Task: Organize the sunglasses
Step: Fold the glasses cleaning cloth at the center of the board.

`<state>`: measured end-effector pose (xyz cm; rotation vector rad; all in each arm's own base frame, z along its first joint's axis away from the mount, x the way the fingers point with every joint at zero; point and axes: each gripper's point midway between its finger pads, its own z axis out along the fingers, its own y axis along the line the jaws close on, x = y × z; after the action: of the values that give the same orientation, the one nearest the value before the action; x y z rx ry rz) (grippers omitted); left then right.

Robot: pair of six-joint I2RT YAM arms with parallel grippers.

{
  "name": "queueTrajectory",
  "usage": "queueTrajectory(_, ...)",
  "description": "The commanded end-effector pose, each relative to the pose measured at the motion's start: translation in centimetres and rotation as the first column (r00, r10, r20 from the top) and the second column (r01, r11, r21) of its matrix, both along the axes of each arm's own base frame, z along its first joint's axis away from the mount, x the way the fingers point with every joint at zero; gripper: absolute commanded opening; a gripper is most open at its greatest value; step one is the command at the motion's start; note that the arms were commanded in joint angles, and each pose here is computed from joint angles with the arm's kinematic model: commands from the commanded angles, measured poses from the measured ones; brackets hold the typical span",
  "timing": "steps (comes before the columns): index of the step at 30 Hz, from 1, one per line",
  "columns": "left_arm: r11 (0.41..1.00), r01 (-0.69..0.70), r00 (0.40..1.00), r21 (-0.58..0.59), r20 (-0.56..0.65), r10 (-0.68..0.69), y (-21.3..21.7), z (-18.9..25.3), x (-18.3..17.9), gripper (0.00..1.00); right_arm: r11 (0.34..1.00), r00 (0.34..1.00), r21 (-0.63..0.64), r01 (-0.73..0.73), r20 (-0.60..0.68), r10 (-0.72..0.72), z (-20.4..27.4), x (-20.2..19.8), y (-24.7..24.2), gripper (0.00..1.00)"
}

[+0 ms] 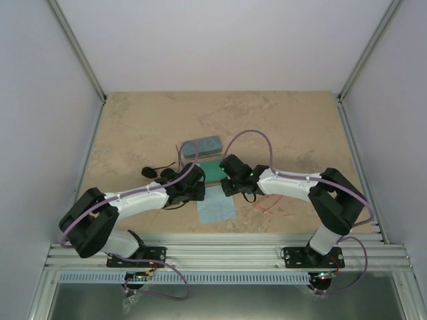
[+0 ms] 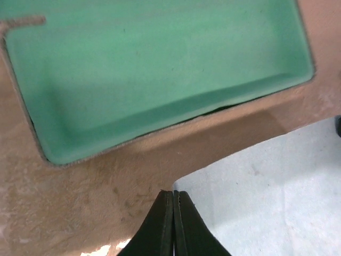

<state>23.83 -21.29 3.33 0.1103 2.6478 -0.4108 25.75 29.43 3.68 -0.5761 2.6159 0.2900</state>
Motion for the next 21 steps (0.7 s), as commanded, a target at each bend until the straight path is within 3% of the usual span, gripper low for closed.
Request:
queueTrajectory(1, 1.0, -0.005, 0.996, -0.012, 0.084, 0.006, 0.2, 2.4, 1.5, 0.0, 0.998, 0.995, 0.061, 0.004, 0.096, -0.01, 2.7, 1.5, 0.3, 0.01)
queueTrajectory(21, 0.974, 0.186, 0.981, -0.129, 0.074, -0.177, -1.3, 2.3, -1.6, 0.0, 0.995, 1.0, 0.101, 0.005, 0.0, -0.005, 1.2, -0.8, -0.8, 0.0)
